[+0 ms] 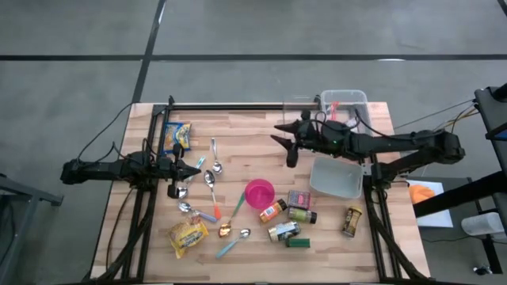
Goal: Pick & Place Food Item
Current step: Put the yellow noodle pack into the white bin
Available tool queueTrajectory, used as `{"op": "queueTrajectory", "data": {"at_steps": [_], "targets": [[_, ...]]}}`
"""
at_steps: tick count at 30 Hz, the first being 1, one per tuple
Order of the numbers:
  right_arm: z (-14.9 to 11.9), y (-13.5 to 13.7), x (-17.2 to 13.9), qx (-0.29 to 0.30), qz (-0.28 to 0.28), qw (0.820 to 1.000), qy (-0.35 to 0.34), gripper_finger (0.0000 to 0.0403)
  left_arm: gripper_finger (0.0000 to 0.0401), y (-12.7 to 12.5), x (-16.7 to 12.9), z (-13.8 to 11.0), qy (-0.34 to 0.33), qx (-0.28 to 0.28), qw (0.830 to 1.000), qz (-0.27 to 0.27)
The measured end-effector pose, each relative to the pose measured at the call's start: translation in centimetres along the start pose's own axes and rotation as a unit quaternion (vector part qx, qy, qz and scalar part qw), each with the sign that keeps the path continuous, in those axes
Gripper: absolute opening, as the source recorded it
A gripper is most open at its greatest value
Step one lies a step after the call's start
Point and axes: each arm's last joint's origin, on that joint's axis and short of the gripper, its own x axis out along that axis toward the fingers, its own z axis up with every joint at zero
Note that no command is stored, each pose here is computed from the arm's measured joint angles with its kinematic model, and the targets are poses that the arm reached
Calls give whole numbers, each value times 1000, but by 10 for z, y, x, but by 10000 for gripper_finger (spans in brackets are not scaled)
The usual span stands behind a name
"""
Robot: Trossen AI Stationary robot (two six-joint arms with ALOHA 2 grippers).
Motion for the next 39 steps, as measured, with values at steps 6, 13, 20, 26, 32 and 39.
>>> {"op": "queueTrajectory", "data": {"at_steps": [6, 13, 20, 26, 32, 39], "targets": [[-8, -3, -5, 0, -2, 1000, -3, 162, 0, 0, 0, 0, 0, 0, 1000, 0], [-7, -3, -6, -2, -2, 1000, -4, 162, 0, 0, 0, 0, 0, 0, 1000, 0], [-8, -3, -6, -19, -3, 1000, -3, 162, 0, 0, 0, 0, 0, 0, 1000, 0], [-8, -3, -6, -5, -3, 1000, -3, 162, 0, 0, 0, 0, 0, 0, 1000, 0], [-8, -3, -6, -9, -3, 1000, -3, 162, 0, 0, 0, 0, 0, 0, 1000, 0], [-7, -3, -6, -10, -3, 1000, -3, 162, 0, 0, 0, 0, 0, -34, 999, 0]]}}
